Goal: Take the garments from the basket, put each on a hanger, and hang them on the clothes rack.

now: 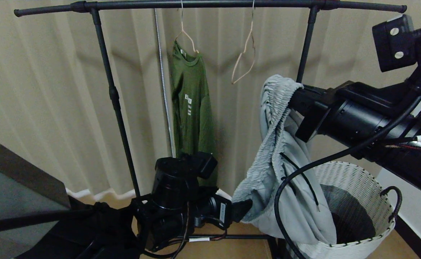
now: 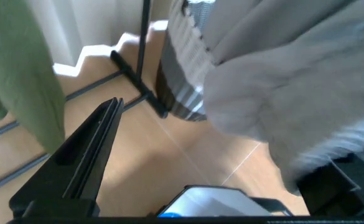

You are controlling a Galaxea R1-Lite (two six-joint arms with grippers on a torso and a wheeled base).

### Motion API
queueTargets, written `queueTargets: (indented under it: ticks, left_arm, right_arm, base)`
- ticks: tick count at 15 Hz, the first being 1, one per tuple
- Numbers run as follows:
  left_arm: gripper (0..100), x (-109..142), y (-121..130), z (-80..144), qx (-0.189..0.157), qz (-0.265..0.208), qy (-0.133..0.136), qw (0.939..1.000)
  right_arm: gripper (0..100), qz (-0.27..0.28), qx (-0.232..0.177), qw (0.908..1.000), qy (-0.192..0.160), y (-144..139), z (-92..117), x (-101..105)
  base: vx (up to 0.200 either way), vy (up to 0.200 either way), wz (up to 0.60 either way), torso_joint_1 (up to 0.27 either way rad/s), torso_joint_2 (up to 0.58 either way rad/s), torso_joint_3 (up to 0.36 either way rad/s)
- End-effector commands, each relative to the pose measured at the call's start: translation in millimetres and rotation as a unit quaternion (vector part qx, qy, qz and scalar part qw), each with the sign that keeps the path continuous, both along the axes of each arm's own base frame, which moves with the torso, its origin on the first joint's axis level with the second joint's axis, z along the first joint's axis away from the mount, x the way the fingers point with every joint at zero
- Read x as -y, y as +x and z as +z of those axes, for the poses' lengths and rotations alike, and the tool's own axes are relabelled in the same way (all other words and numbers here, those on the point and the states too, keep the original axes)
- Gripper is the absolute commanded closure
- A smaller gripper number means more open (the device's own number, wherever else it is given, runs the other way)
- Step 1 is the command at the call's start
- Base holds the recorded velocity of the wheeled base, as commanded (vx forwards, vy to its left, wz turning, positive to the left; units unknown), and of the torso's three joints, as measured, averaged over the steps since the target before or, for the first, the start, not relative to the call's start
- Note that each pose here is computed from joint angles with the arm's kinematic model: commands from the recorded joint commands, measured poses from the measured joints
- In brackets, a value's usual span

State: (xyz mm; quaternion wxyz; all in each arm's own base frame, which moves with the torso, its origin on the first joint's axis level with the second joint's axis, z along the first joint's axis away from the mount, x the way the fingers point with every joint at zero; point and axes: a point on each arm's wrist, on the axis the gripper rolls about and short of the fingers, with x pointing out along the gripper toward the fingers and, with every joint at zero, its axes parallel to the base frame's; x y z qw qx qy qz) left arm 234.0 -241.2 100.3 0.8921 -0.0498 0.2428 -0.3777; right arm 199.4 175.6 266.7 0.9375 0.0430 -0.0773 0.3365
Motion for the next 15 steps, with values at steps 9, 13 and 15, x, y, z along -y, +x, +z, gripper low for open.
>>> queueTargets:
  ticks: [9, 13, 15]
  left_arm:
    - [100, -51.1, -56.8, -26.5, 0.165, 0.027, 0.077, 0.9828]
    - [100, -97.0, -24.9, 31.7, 0.220, 0.140, 0.059, 0.9636]
    - [100, -119.2, -13.2, 73.0, 0.220, 0.184, 0.066, 0.9558]
  right_arm:
    - [100, -0.031, -0.014, 0.9993, -0.013, 12.4, -9.8, 11.4]
    - [100, -0.054, -0.040, 0.9971, -0.036, 20.7, -30.6, 19.7]
    - [100, -0.065, -0.040, 0.9964, -0.035, 26.9, -30.4, 23.0]
  base:
    - [0.000, 0.000, 0.00, 0.000, 0.00, 0.000]
    - [0.000, 0.000, 0.00, 0.000, 0.00, 0.000]
    - [0.000, 0.000, 0.00, 0.000, 0.00, 0.000]
